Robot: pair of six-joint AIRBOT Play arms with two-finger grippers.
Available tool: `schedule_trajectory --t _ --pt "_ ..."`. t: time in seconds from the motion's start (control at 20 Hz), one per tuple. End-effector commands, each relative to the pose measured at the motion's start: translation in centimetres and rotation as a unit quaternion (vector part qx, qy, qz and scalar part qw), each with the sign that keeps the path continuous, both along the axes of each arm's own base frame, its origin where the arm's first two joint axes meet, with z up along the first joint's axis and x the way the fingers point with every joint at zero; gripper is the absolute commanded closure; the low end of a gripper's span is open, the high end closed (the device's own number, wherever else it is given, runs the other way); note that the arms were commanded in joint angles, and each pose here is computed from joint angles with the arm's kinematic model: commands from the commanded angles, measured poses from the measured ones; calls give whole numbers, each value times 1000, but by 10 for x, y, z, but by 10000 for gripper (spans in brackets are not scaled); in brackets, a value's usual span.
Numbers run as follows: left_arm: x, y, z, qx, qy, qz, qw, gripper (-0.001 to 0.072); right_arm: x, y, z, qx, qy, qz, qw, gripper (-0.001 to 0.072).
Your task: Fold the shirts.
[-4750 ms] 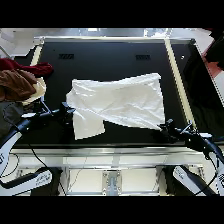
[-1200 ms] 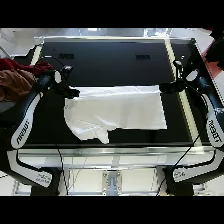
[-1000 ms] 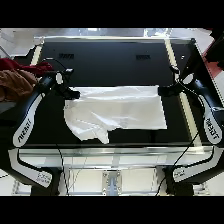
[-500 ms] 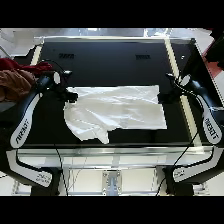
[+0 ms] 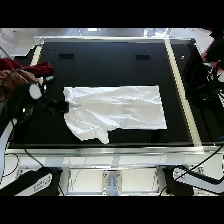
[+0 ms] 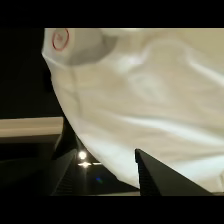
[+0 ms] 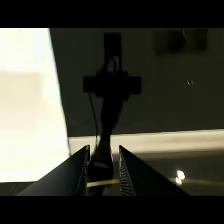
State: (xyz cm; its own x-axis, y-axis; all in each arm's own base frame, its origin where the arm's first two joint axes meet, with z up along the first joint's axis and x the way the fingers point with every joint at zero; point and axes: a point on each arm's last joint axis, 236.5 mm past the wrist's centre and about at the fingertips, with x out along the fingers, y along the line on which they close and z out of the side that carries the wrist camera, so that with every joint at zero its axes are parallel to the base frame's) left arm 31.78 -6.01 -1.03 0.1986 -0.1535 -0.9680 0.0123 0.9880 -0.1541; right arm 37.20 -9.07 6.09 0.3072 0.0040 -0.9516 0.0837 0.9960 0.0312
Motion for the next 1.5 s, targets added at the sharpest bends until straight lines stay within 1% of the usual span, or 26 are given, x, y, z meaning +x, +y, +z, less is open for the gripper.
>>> schedule_trajectory --t 0.0,0.15,0.25,0.35,0.45,0.6,0.8,0.95,1.0,1.05,1.1,1.15,1.2,1.25,1.3,1.35,1.45 --pt "-65 -35 -35 -109 23 84 990 265 12 26 36 50 -76 4 996 483" --pt "-107 -56 -60 -164 77 125 976 265 17 44 41 88 -87 9 992 483" --pt "-107 -60 -69 -182 69 148 970 265 18 48 43 96 -90 15 991 483" --pt "-99 -58 -75 -186 51 164 968 266 18 48 43 95 -91 18 991 483" --pt "-100 -60 -77 -188 57 165 967 267 18 48 43 95 -91 18 991 483" --pt "-102 -71 -79 -206 67 149 965 267 18 48 43 95 -91 18 991 483" --pt "-115 -74 -98 -195 94 146 965 267 17 50 43 98 -90 18 991 483" --pt "-108 -75 -105 -192 86 152 966 269 17 53 45 105 -93 19 990 483" --pt "-105 -77 -105 -197 81 154 965 285 17 53 46 104 -95 19 990 483" --pt "-102 -81 -104 -207 77 152 963 328 17 54 47 105 -96 19 990 483" --pt "-99 -87 -102 -218 73 149 962 389 17 54 47 105 -96 19 990 483" --pt "-97 -93 -101 -228 72 149 960 477 17 55 47 108 -96 20 989 484" --pt "-97 -97 -100 -233 70 145 959 642 17 55 47 108 -94 20 989 484" --pt "-97 -99 -99 -234 68 139 960 698 14 56 47 109 -90 21 990 485" --pt "-98 -100 -98 -235 67 136 960 698 10 57 45 110 -81 24 990 500" --pt "-97 -101 -94 -238 63 134 960 698 2 57 42 106 -66 35 992 536" --pt "-92 -100 -80 -247 38 129 960 698 -17 52 29 91 -41 37 994 535"
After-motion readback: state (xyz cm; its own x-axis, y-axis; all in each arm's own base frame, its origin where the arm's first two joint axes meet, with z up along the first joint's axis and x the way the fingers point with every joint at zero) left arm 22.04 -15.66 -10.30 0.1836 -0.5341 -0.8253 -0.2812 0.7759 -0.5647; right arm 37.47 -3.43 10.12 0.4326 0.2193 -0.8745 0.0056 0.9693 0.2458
